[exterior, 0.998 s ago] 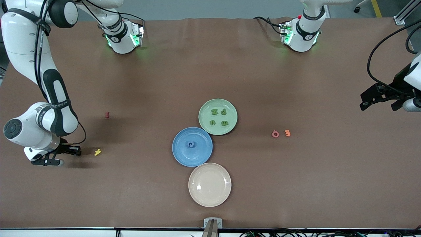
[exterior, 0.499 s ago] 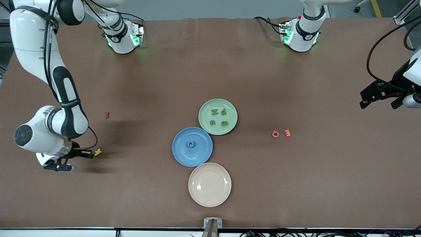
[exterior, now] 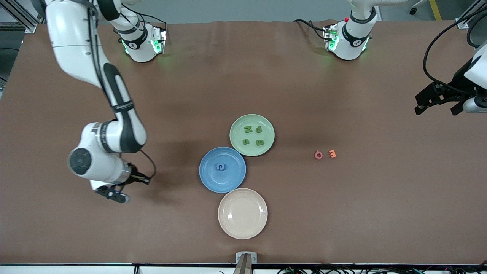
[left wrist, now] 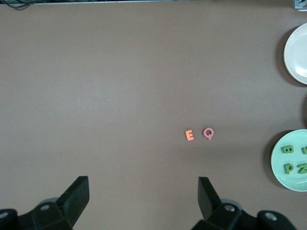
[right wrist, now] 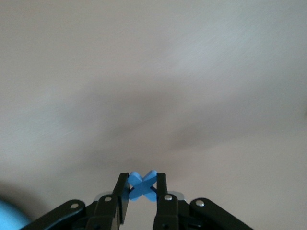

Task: Sort letters by color into matching plates
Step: 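Carry the blue X over the blue plate with the right gripper, then lower the blue X onto the blue plate and open the right gripper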

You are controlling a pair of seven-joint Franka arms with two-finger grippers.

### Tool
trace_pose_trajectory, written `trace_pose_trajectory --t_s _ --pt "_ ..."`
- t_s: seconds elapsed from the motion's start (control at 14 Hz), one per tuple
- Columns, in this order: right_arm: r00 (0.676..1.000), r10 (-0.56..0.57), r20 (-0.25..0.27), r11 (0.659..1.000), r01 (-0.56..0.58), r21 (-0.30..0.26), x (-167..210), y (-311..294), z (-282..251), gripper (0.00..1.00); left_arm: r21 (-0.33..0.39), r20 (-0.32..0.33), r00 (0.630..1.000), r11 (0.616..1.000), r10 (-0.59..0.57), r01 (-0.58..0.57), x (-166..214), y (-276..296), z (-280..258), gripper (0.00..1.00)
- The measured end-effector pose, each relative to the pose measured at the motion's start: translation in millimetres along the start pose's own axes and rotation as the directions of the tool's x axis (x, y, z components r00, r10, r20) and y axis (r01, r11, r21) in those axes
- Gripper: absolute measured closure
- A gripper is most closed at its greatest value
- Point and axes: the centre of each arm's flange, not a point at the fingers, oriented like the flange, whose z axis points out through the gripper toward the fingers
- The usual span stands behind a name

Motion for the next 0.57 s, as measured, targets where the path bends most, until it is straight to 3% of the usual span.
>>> trace_pose_trajectory --t_s 0.29,0.57 --pt "0.992 0.126 -0.009 0.992 -0.126 0.009 -72.6 -91.2 -2.6 0.73 0.000 0.005 1.000 1.000 -0.002 0.002 -0.8 -1.4 -1.6 0.00" --pt "0.979 0.204 -0.015 0.979 -0.204 0.019 -115.7 -139.7 0.2 0.73 0.001 0.006 1.000 1.000 -0.004 0.004 -1.1 -2.3 -3.8 0.00"
